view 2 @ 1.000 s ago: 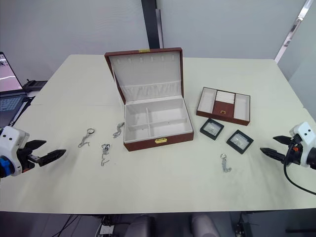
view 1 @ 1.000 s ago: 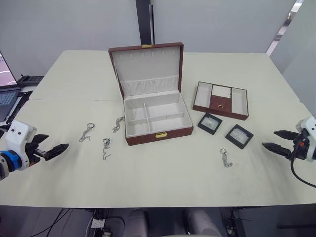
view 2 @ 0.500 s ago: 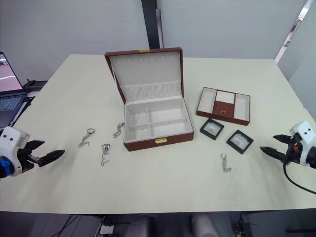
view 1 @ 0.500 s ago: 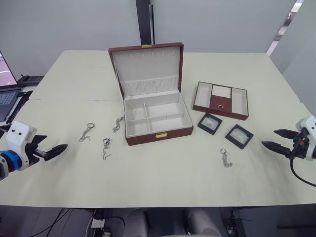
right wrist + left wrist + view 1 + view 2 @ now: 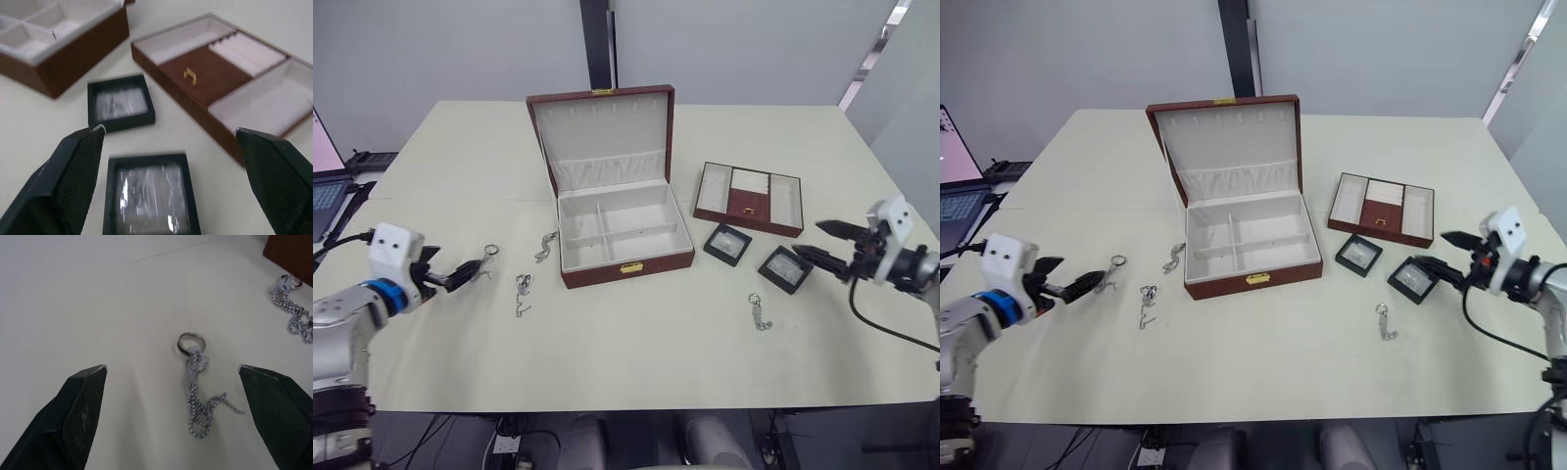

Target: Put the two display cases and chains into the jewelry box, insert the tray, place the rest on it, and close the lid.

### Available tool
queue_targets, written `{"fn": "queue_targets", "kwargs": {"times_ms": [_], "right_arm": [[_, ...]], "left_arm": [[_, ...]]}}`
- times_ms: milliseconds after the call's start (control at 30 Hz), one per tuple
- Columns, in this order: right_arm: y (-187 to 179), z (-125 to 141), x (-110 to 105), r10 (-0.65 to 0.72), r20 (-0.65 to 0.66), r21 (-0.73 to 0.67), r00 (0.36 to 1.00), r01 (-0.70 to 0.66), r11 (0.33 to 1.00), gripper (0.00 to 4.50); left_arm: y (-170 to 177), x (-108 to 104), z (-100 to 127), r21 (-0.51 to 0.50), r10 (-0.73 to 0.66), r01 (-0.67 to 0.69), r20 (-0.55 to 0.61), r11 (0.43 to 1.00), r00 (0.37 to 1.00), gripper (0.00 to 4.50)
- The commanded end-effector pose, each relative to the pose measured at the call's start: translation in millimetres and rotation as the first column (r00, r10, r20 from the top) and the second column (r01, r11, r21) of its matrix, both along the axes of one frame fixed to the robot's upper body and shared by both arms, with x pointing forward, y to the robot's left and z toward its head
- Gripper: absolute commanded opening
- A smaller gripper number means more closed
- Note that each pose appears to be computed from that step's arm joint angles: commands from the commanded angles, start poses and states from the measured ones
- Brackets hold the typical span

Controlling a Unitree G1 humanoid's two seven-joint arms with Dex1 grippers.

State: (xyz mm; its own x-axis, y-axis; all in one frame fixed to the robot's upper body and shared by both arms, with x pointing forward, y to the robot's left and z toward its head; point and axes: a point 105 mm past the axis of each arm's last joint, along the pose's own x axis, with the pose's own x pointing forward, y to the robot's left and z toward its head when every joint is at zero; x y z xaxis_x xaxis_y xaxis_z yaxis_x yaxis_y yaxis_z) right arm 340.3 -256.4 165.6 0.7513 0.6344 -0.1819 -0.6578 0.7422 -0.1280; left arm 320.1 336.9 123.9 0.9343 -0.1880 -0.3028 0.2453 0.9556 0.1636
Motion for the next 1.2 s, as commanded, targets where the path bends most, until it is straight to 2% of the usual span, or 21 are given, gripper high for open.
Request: {"fn": "queue_targets", "kwargs": {"times_ms": [33, 100, 267, 433, 467, 567, 833, 1200], "right_arm": [[36, 13, 17, 0.036, 0.082, -0.007, 0.996, -0.035, 0.999, 4.32], [49, 12, 28, 0.02, 0.098, -0.028, 0.995, -0.017, 0.999, 3.92], [79, -3, 52, 0.009, 0.091, -0.082, 0.996, -0.001, 0.997, 2.22], [98, -15, 61, 0.032, 0.081, -0.12, 0.996, -0.022, 0.993, 0.88], [102, -17, 61, 0.044, 0.078, -0.131, 0.996, -0.033, 0.991, 0.69], [120, -25, 58, 0.1, 0.055, -0.148, 0.993, -0.091, 0.985, 0.03], [136, -36, 47, 0.169, 0.012, -0.15, 0.986, -0.165, 0.975, 0.03], [155, -42, 31, 0.229, -0.01, -0.124, 0.973, -0.228, 0.966, 0.03]], "left_arm": [[-25, 16, 5, 0.012, 0.007, -0.008, 0.039, 1.0, 0.999, 4.07], [-40, 21, 3, -0.012, -0.002, 0.002, 0.043, 1.0, 0.999, 3.56], [-73, 26, -3, -0.043, -0.044, 0.045, 0.028, 0.998, 0.999, 1.91], [-80, 27, -4, -0.045, -0.041, 0.041, 0.017, 0.998, 0.999, 0.2], [-82, 27, -5, -0.043, -0.05, 0.05, 0.006, 0.998, 0.999, 0.0], [-92, 27, -9, -0.043, -0.082, 0.081, -0.017, 0.996, 0.996, 0.0], [-115, 29, -17, -0.057, -0.142, 0.139, -0.045, 0.989, 0.989, 0.0], [-128, 30, -24, -0.073, -0.193, 0.188, -0.068, 0.979, 0.979, 0.0]]}}
